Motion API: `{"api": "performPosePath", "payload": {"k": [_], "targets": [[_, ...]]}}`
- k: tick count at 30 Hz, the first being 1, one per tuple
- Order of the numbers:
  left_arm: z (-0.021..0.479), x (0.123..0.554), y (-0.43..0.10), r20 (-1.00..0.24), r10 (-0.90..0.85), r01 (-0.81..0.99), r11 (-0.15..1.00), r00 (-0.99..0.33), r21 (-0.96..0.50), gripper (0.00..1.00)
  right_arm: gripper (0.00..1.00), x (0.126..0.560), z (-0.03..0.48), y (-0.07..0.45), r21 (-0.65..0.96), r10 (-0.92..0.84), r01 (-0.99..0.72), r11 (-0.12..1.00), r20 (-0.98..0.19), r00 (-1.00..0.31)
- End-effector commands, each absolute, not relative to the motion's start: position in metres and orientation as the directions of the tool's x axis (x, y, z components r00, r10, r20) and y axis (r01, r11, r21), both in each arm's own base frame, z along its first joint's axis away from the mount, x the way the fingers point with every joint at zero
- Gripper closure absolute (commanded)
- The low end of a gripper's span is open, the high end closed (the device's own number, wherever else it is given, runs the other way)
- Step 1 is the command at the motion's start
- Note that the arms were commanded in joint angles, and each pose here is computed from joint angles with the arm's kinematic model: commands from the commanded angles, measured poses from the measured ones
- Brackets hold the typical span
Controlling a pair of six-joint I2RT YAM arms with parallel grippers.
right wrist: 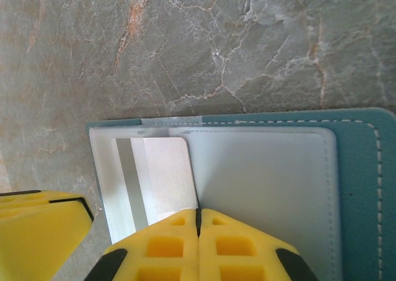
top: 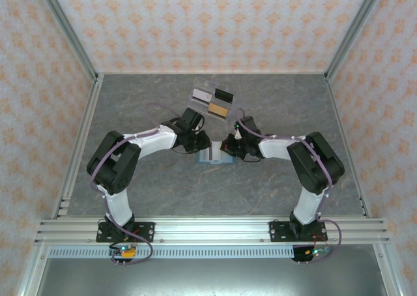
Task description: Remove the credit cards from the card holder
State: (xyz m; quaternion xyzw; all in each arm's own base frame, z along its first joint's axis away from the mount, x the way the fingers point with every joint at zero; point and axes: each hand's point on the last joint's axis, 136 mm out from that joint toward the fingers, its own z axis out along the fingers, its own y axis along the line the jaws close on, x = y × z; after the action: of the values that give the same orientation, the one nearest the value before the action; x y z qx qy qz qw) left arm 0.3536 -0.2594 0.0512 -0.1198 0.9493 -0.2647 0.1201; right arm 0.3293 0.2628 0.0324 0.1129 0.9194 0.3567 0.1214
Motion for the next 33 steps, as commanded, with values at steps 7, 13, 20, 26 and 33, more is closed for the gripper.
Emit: {"api": "performPosePath", "payload": {"k": [7, 13, 20, 26, 33], "targets": [[0.029, 0.351, -0.25, -0.153, -0.291, -0.195, 0.872, -0.944, -0.449, 0.84, 0.88, 0.331, 0.035, 0.262, 0.699, 0.311, 0.122, 0.705, -0.15, -0.939], [0.014, 0.342, -0.24, -0.135, -0.301, -0.225, 0.887, -0.944, -0.404, 0.85, 0.79, 0.329, 0.026, 0.262, 0.698, 0.313, 0.148, 0.701, -0.115, -0.943], [0.002, 0.336, -0.236, -0.114, -0.311, -0.247, 0.889, -0.943, -0.386, 0.86, 0.77, 0.327, 0.029, 0.271, 0.728, 0.279, 0.12, 0.675, -0.101, -0.955], [0.001, 0.335, -0.235, -0.11, -0.318, -0.255, 0.887, -0.942, -0.385, 0.88, 0.76, 0.327, 0.026, 0.275, 0.736, 0.265, 0.119, 0.667, -0.085, -0.96], [0.001, 0.335, -0.236, -0.107, -0.323, -0.259, 0.883, -0.94, -0.391, 0.89, 0.84, 0.328, 0.031, 0.278, 0.752, 0.251, 0.086, 0.653, -0.108, -0.962]]}}
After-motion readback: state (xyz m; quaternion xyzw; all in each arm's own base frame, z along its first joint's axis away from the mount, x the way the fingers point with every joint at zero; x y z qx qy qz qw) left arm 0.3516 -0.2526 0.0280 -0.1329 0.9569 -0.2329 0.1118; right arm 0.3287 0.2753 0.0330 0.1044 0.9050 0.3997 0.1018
